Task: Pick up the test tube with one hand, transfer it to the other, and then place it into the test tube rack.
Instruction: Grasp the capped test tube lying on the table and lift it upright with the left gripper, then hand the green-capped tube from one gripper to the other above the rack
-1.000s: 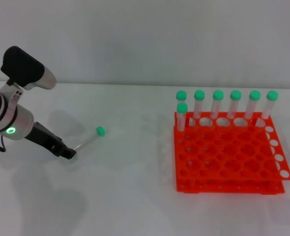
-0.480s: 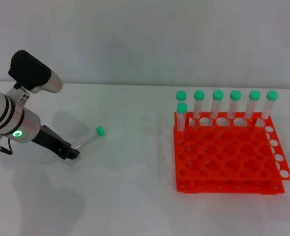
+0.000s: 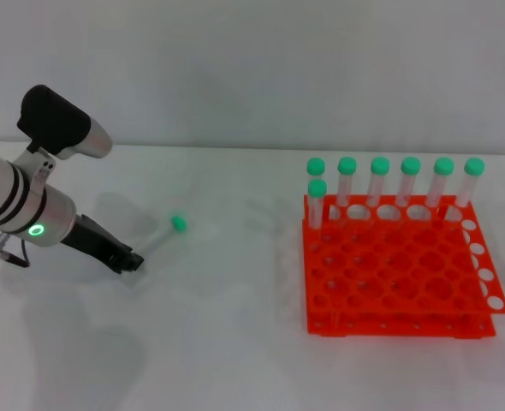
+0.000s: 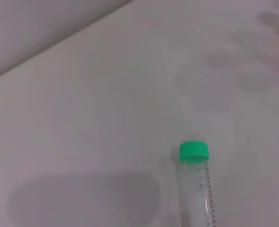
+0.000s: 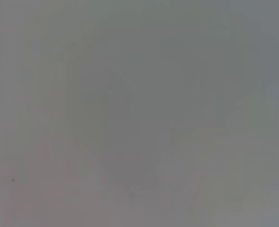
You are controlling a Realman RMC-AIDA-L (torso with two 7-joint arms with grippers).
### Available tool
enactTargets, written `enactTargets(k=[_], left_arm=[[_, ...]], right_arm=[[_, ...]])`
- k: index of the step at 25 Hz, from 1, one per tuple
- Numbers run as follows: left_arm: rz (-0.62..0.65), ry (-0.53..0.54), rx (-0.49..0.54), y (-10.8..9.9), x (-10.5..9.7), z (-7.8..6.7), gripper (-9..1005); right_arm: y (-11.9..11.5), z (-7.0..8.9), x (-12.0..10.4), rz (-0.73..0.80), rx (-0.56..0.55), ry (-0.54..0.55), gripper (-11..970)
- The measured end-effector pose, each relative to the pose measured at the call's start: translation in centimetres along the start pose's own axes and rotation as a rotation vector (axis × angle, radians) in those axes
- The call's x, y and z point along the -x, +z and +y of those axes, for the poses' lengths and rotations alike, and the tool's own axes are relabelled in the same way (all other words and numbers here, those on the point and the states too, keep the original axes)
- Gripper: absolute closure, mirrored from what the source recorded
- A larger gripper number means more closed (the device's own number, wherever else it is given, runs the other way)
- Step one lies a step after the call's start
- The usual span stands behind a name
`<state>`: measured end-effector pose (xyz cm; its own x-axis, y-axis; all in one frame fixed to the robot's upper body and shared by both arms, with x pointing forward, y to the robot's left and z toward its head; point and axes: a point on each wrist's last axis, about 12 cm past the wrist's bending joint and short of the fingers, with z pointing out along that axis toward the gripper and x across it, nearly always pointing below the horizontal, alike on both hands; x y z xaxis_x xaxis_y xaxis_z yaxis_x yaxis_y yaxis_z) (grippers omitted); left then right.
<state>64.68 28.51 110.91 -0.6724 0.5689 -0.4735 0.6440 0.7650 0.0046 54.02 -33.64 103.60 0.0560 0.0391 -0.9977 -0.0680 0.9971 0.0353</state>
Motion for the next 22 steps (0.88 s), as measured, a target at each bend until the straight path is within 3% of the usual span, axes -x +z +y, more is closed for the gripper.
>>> enactTargets(k=[8,14,22], left_arm=[[-0.08,-0.022,-0.001,-0.2,0.9,0.2,798],[-0.34,0.015,0.004,-0.4,1.8,0.4,795],[-0.608,0.139,0.021,1.3,1.0,-1.9,791]], right_arm=[[0.0,0.0,0.0,-0.002,-0.004,0.001,120],[0.2,0.0,0.1,-0.006,-0.006,0.004,120],[0.2,-0.5,0.0,0.008,-0.035,0.012,120]])
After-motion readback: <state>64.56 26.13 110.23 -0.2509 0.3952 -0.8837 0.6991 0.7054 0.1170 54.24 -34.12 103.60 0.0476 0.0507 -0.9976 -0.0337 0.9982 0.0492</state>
